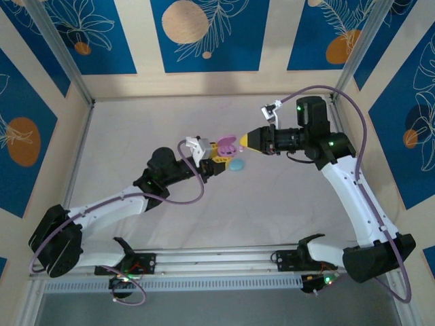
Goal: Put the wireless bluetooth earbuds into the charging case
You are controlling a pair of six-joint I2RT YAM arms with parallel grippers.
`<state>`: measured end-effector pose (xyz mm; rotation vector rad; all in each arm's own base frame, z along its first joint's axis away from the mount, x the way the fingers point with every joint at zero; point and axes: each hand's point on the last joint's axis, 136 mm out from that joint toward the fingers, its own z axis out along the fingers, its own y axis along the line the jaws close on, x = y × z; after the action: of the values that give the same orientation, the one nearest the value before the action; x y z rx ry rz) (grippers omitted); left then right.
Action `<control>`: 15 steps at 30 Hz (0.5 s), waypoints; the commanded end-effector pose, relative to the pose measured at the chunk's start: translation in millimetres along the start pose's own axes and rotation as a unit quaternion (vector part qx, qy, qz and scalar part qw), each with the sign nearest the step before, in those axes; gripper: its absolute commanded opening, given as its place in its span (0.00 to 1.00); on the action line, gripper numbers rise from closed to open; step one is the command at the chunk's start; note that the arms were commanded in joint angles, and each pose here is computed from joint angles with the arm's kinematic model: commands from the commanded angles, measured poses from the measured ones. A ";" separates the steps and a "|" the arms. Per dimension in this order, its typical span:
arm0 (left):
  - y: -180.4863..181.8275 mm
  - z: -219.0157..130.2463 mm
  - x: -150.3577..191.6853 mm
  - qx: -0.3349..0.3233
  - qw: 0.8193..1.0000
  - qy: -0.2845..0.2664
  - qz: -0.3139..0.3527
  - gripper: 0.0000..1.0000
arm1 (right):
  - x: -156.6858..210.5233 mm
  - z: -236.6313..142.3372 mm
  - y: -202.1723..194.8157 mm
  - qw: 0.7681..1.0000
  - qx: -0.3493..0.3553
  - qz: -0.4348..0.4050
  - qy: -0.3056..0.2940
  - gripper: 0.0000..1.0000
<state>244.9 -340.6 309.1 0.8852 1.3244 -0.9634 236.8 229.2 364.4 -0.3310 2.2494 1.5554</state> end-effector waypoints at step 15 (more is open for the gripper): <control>-9.0 4.7 -18.8 0.021 0.999 -0.031 0.021 0.29 | 1.0 35.5 -0.8 0.998 0.051 -0.036 0.013 0.22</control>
<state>245.4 -342.8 305.4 0.8923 1.3296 -0.9686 238.7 261.7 348.6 -0.3944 2.3106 1.4636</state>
